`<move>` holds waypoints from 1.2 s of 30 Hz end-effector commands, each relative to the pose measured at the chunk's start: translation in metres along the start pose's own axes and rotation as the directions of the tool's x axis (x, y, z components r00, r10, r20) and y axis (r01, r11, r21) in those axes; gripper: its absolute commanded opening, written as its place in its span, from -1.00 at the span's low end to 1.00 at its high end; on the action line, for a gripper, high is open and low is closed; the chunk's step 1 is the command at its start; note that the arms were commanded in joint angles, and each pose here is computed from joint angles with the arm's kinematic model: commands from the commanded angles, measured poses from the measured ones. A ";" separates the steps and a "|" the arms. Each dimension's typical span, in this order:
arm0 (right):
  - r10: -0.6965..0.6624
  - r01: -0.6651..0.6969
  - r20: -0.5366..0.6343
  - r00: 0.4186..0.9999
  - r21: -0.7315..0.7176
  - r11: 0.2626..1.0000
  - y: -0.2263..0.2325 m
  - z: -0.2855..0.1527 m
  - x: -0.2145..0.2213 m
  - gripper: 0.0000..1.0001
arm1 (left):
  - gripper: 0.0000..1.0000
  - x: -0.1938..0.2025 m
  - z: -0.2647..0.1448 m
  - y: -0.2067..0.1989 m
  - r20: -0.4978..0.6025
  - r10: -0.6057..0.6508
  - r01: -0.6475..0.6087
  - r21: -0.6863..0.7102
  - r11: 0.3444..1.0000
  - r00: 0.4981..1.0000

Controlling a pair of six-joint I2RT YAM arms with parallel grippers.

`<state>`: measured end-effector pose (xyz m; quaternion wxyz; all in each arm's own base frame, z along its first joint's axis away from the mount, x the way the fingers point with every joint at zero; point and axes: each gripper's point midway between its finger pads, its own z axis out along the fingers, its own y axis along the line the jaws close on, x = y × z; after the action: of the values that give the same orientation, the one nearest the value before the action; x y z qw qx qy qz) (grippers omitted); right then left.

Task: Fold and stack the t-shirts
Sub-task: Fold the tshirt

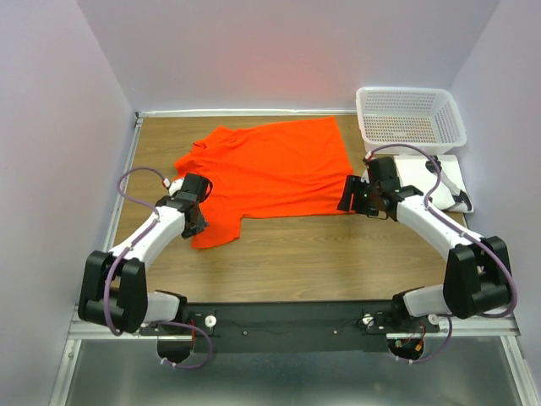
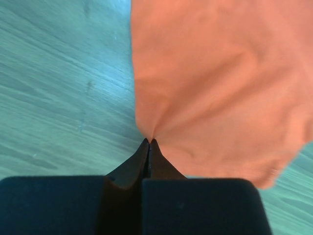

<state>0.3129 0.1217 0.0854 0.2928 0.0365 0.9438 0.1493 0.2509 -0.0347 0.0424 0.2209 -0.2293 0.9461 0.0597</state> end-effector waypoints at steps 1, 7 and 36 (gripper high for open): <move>0.050 -0.049 -0.007 0.999 0.111 0.993 -0.022 0.010 0.006 0.40 | -1.00 -0.021 -0.027 0.007 0.082 -0.006 0.007 -0.011 1.000 0.997; 0.119 -0.123 0.031 0.992 0.203 0.971 -0.035 0.018 -0.003 0.33 | -1.00 -0.024 -0.039 -0.003 0.095 0.014 -0.021 0.078 0.997 0.995; 0.348 -0.375 0.146 0.926 0.463 0.803 -0.082 0.051 0.008 0.11 | -1.00 -0.020 -0.055 -0.024 0.162 0.035 -0.079 0.276 0.958 0.986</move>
<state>0.3396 0.0749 0.0232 0.2626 0.2643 0.9280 -0.0023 0.2568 -0.0540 0.0985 0.3135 -0.1756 0.9325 -0.0362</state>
